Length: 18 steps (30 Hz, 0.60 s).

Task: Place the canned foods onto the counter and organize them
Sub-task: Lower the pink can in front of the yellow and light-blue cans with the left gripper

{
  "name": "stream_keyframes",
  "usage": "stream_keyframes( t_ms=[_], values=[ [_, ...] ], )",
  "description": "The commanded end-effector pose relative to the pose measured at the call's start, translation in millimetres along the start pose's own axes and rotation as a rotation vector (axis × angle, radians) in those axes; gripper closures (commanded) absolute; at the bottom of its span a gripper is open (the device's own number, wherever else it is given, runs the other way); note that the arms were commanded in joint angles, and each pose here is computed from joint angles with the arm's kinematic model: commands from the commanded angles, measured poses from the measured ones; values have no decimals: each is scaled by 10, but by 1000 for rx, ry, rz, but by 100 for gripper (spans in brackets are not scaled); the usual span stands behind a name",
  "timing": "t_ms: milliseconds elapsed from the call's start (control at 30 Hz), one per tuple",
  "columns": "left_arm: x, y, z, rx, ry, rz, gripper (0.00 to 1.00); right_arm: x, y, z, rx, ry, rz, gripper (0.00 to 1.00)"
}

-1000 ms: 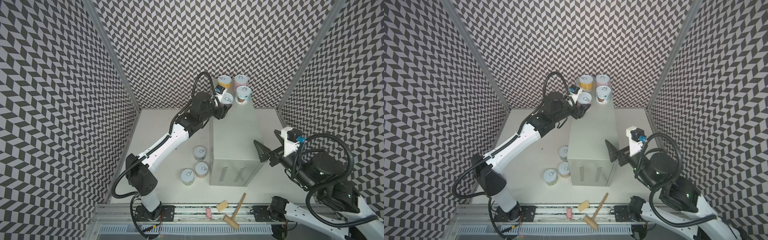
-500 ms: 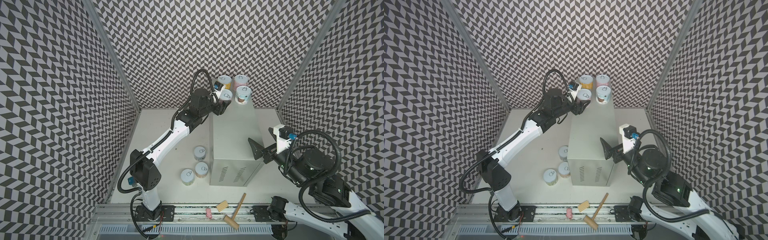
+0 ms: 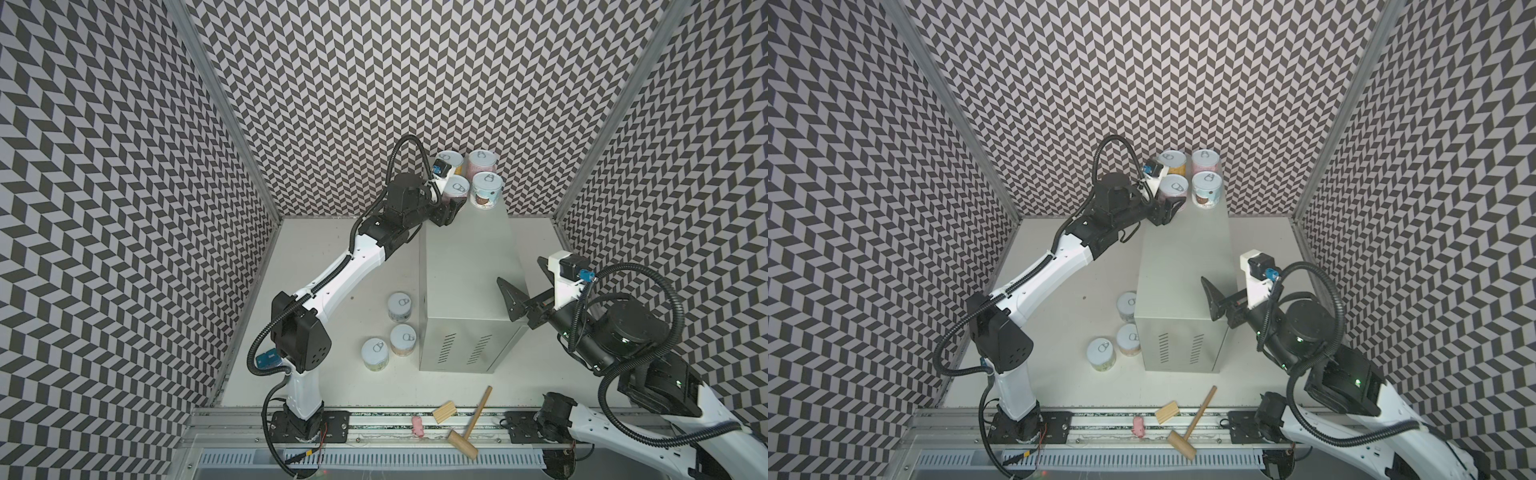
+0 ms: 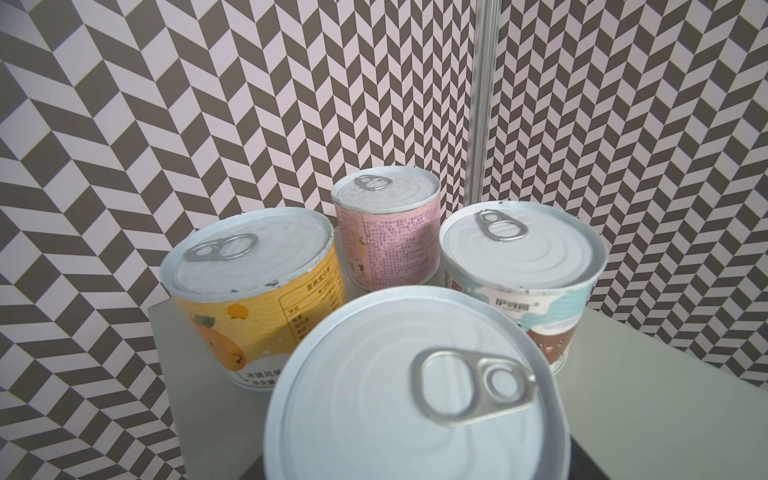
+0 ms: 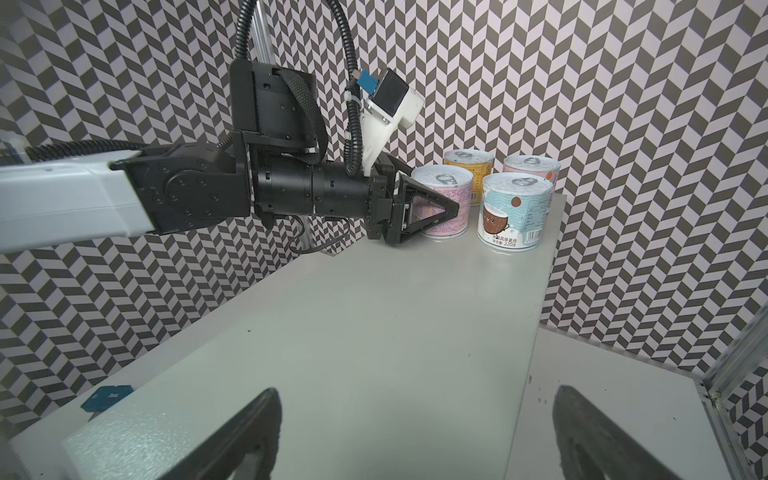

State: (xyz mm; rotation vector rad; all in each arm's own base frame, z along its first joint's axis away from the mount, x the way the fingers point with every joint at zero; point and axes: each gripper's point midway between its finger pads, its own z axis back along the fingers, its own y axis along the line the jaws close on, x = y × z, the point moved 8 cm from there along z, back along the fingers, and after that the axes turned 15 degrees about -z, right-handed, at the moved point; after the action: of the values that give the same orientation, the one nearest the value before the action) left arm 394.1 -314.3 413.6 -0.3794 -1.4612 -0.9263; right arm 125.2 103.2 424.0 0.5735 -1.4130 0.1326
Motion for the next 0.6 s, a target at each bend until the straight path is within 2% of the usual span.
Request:
stream_keyframes(
  t_ms=[0,267,433,567],
  values=[
    [-330,-66,-61,-36,133,-3,26,46,-5,27,7,-37,-27,1],
    [-380,-74,10,-19,147,-3,20,45,4,22,13,-35,-30,1],
    [-379,-77,49,-11,144,-6,20,50,6,23,14,-35,-31,1],
    [-402,-59,27,-6,148,-9,25,54,1,32,14,-35,-33,1]
  ],
)
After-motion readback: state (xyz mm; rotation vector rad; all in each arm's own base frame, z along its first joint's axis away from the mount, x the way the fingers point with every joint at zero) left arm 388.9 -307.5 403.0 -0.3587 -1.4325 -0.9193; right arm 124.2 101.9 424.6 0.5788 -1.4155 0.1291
